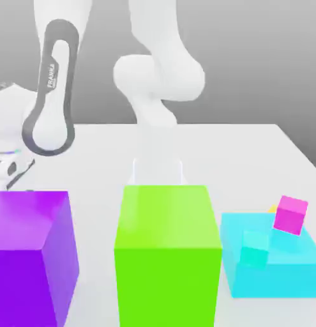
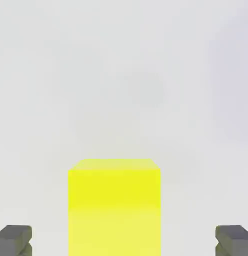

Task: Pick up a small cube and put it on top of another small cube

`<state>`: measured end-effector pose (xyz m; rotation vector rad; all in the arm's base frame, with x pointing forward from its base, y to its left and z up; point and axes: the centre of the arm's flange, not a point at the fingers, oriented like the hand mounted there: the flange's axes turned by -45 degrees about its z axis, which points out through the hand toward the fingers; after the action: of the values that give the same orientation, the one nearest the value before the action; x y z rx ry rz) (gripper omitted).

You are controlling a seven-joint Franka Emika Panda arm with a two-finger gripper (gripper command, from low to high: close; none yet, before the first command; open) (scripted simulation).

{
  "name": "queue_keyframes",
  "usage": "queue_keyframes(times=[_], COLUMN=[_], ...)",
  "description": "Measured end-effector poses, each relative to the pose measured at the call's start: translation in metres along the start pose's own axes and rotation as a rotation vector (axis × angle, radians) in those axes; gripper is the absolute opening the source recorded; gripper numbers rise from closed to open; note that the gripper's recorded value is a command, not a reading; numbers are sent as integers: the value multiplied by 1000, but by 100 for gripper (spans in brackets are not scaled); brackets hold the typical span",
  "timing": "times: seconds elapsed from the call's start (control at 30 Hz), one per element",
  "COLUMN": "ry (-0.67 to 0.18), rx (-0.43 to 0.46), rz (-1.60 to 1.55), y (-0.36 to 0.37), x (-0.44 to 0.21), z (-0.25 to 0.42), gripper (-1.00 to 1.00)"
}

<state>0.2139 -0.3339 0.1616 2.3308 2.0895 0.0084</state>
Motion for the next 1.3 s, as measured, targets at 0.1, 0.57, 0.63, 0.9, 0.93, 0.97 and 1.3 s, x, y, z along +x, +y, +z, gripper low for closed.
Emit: queue_keyframes(times=[0.1, 0.57, 0.63, 0.9, 0.93, 0.97, 1.3], ry=[1, 1, 1, -24, -29, -32, 16], rx=[4, 0, 0, -31, -44, -58, -267], rz=[-2, 0, -1, 51, 79, 110, 405], y=[-2, 0, 0, 25, 32, 39, 105], x=[1, 0, 0, -4, -6, -8, -13], z=[20, 4, -8, -50, -56, -62, -147], gripper=[0, -100, -100, -100, -100, -100, -100])
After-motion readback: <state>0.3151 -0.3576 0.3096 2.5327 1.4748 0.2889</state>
